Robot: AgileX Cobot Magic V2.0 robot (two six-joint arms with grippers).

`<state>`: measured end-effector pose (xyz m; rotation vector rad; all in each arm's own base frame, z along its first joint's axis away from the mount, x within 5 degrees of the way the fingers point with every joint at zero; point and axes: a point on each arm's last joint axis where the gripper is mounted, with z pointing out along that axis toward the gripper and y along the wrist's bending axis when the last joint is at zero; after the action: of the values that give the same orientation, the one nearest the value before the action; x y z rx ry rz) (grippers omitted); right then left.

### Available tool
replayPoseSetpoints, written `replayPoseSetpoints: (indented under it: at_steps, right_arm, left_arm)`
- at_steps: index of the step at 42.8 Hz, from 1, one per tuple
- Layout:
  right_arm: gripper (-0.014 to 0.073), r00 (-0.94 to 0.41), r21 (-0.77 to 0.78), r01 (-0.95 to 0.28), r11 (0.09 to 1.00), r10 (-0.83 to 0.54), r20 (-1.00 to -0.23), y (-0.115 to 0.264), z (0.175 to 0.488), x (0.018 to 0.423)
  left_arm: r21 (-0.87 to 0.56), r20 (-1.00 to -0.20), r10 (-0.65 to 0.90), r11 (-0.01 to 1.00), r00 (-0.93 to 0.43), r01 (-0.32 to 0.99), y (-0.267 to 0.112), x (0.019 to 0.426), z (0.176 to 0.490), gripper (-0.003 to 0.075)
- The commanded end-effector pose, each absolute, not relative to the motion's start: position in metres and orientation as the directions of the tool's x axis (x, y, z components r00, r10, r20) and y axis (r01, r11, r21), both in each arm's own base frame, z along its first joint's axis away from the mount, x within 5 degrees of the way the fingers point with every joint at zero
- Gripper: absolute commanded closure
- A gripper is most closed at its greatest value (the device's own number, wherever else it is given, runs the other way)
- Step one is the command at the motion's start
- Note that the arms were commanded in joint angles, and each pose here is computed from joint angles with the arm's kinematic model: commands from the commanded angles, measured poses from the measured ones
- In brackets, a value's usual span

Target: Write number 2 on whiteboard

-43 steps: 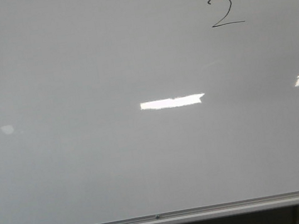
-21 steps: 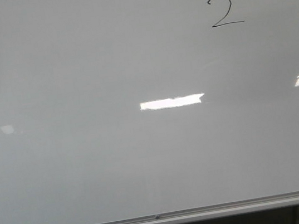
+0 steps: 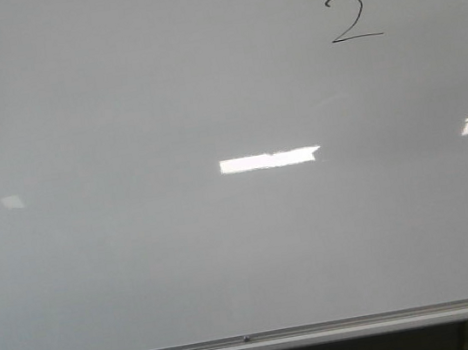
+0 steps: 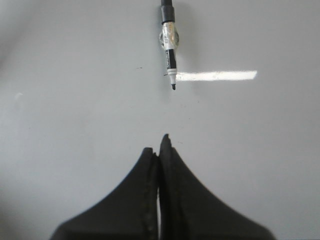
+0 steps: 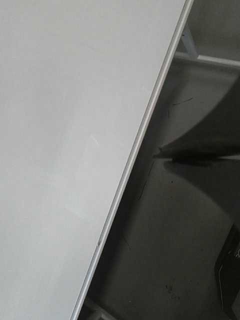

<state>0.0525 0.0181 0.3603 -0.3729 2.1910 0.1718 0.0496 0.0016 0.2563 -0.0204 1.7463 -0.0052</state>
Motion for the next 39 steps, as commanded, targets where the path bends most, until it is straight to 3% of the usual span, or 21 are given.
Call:
replayPoseSetpoints:
  at_steps: [1, 8, 18, 39]
  right_arm:
    - [0.0664, -0.505, -0.018, -0.316, 0.948, -0.185, -0.843, 0.018, 0.371, 0.056]
    - [0.0664, -0.505, -0.018, -0.316, 0.948, -0.185, -0.843, 0.018, 0.371, 0.056]
    - [0.0664, -0.508, -0.018, -0.316, 0.948, -0.186, -0.841, 0.018, 0.371, 0.056]
    - [0.0664, -0.508, -0.018, -0.316, 0.948, -0.186, -0.841, 0.018, 0.371, 0.056]
  left_arm:
    - [-0.062, -0.998, -0.062, 0.998, -0.012, -0.019, 0.001, 0.049, 0.255, 0.0741]
    - [-0.086, -0.996, -0.085, 0.996, 0.023, -0.03, 0.002, 0.049, 0.224, 0.0741]
    - [-0.086, -0.992, -0.085, 0.996, 0.09, -0.006, 0.001, 0.055, 0.204, 0.0741]
    - [-0.086, -0.991, -0.088, 0.996, 0.101, 0.028, -0.001, 0.055, 0.204, 0.0741]
